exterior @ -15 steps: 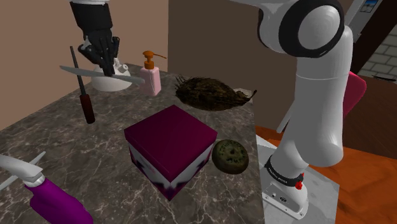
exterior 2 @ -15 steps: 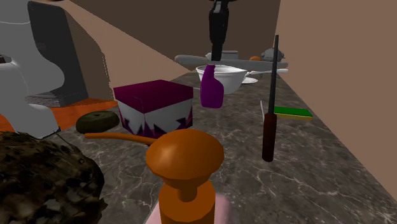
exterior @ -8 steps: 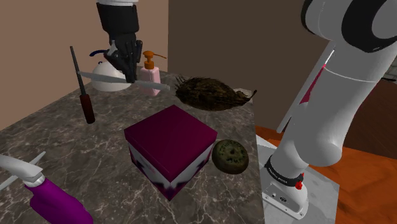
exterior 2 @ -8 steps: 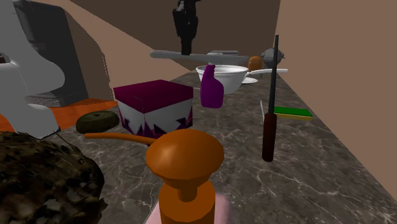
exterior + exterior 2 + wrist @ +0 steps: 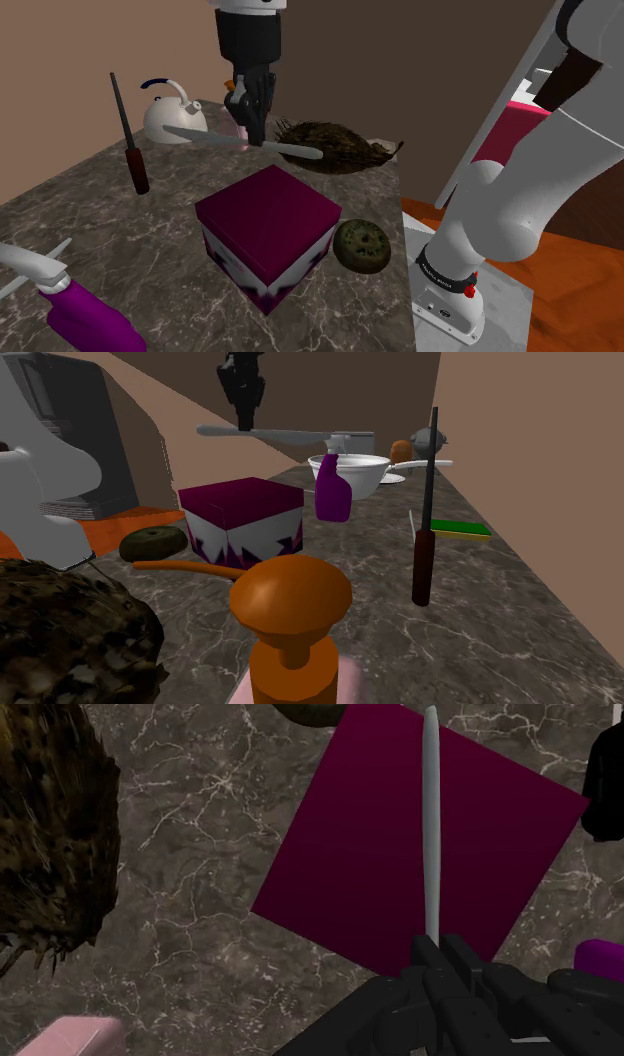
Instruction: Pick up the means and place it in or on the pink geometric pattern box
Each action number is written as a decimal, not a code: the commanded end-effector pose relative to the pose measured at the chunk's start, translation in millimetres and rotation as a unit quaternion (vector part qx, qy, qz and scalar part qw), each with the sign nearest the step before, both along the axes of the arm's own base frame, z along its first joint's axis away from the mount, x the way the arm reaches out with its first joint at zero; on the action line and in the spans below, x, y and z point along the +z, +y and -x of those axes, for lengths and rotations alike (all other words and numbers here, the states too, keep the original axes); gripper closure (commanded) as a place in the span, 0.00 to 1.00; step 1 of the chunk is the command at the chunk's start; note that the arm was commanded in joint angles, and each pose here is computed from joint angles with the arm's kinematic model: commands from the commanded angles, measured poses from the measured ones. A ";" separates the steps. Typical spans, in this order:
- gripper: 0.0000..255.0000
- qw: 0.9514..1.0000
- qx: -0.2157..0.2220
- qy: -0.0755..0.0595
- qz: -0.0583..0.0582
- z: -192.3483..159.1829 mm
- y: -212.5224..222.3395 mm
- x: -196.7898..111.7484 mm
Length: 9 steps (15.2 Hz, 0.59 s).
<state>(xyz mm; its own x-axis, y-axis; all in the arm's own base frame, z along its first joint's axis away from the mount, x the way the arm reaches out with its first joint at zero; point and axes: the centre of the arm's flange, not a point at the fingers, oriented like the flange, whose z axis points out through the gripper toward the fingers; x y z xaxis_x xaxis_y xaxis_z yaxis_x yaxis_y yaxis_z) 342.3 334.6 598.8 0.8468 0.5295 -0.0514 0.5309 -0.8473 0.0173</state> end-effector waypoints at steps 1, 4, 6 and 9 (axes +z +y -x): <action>1.00 1.000 0.000 0.000 0.000 26.3 -5.8 0.6; 1.00 1.000 0.000 0.000 0.000 57.8 -14.2 3.4; 1.00 1.000 0.000 0.000 0.000 57.8 -14.2 -7.2; 1.00 1.000 0.000 0.000 0.000 57.8 -14.2 -23.0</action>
